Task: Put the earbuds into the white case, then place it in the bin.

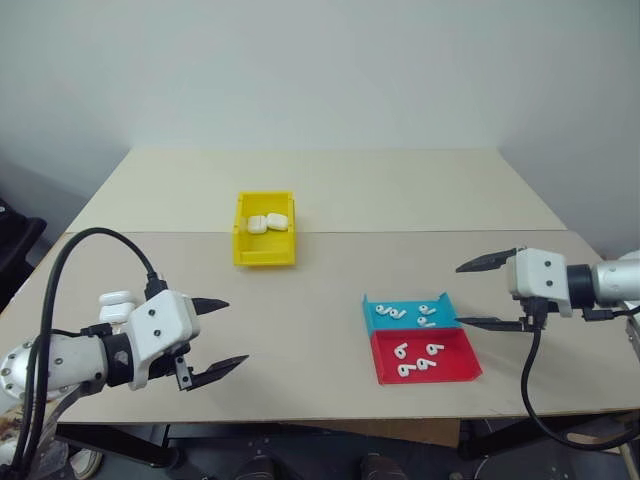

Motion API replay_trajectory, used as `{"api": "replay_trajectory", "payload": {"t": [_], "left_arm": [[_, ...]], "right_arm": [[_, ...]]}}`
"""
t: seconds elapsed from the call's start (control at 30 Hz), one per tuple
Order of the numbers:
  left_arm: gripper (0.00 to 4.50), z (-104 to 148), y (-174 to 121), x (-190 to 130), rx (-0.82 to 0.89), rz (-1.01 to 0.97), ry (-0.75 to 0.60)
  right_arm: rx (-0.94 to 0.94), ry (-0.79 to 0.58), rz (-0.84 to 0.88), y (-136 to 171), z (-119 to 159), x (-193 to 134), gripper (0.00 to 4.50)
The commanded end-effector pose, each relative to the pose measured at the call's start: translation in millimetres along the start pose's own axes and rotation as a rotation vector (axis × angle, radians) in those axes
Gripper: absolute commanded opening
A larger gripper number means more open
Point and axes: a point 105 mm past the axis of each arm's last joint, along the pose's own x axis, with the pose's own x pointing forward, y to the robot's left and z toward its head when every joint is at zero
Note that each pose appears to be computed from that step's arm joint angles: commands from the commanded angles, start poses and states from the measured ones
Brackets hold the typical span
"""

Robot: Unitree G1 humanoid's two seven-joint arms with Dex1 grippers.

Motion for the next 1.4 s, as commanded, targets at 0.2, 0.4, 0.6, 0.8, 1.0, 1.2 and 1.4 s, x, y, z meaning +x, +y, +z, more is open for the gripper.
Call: {"api": "replay_trajectory", "payload": {"t": [0.2, 0.4, 0.6, 0.8, 1.0, 1.2, 1.4], "left_arm": [[4.5, 9, 6, -5, 0.056, 0.071, -0.001], [4.5, 7, 4, -9, 0.038, 0.145, 0.027], [4.5, -1, 13, -16, 0.009, 0.333, 0.215], [4.5, -29, 11, -37, -0.288, 0.343, 0.514], [4.5, -53, 39, -53, -0.43, 0.454, 0.64], [4.5, -61, 51, -74, -0.559, 0.447, 0.717], [4.5, -69, 48, -84, -0.644, 0.45, 0.757]], "right_arm": [[-0.053, -0.013, -0.021, -6, 7, -2, 4.47], [-0.063, -0.014, -0.024, -6, 6, 0, 4.47], [-0.077, 0.011, -0.032, -8, 3, 0, 4.47], [-0.053, 0.018, -0.021, 1, 3, -7, 4.47], [-0.014, 0.018, 0.017, 19, 1, 3, 4.47], [0.012, 0.043, 0.041, 30, -4, 4, 4.47], [0.013, 0.044, 0.028, 26, -1, 3, 4.47]]}}
